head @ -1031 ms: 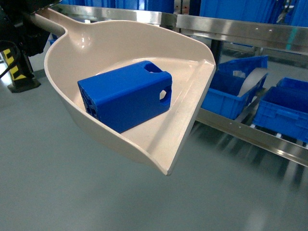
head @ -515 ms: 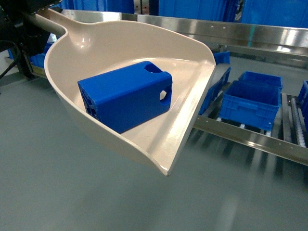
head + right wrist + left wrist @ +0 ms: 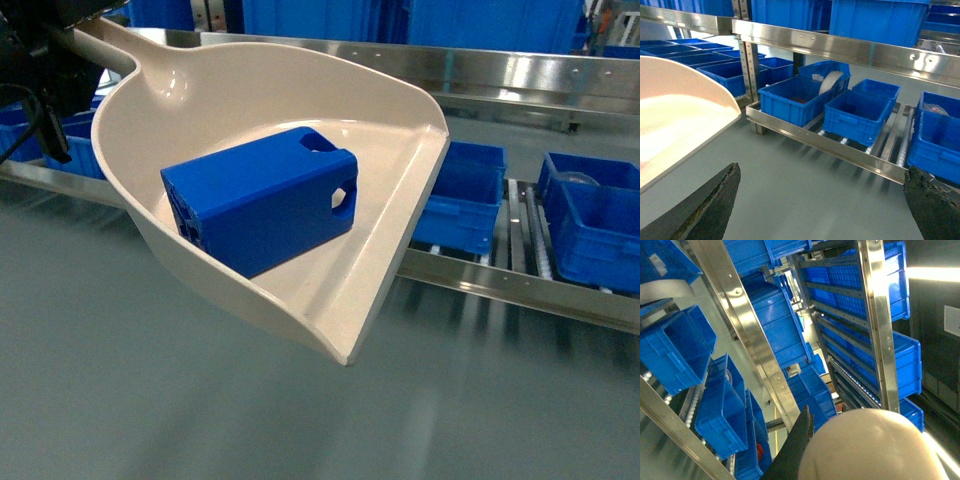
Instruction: Place part in tray to right shelf
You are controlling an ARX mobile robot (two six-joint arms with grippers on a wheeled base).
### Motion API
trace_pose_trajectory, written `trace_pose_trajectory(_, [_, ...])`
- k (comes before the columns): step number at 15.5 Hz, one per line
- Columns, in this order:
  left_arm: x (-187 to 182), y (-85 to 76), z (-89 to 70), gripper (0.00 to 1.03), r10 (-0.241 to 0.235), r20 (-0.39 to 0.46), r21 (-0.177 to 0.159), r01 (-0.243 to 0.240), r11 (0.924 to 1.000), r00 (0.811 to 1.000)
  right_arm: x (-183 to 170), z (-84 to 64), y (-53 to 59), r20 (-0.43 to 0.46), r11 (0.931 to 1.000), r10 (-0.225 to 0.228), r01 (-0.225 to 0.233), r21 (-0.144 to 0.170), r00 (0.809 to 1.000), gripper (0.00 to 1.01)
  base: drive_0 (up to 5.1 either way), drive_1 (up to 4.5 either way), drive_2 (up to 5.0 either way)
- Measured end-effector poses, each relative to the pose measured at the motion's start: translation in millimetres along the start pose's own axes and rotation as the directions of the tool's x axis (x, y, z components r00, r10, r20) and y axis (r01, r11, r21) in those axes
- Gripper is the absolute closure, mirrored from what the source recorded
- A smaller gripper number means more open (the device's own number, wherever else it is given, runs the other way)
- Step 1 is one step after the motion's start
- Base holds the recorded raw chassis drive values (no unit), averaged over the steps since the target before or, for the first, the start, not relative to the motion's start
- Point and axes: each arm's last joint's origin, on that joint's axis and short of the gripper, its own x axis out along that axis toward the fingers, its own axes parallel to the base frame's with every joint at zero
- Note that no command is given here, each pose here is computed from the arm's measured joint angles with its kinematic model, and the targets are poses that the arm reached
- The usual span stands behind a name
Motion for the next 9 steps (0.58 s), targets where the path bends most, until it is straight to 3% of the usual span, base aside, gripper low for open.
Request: trace_pose_trajectory(9, [0.0, 0.0, 0.0, 0.91, 0.0, 0.0, 0.0, 0.0, 1.0, 1.0, 0.0, 0.0, 0.0, 0.0, 1.0, 0.0, 0.0, 0.0, 1.0, 0.03, -1.5, -1.55, -1.5])
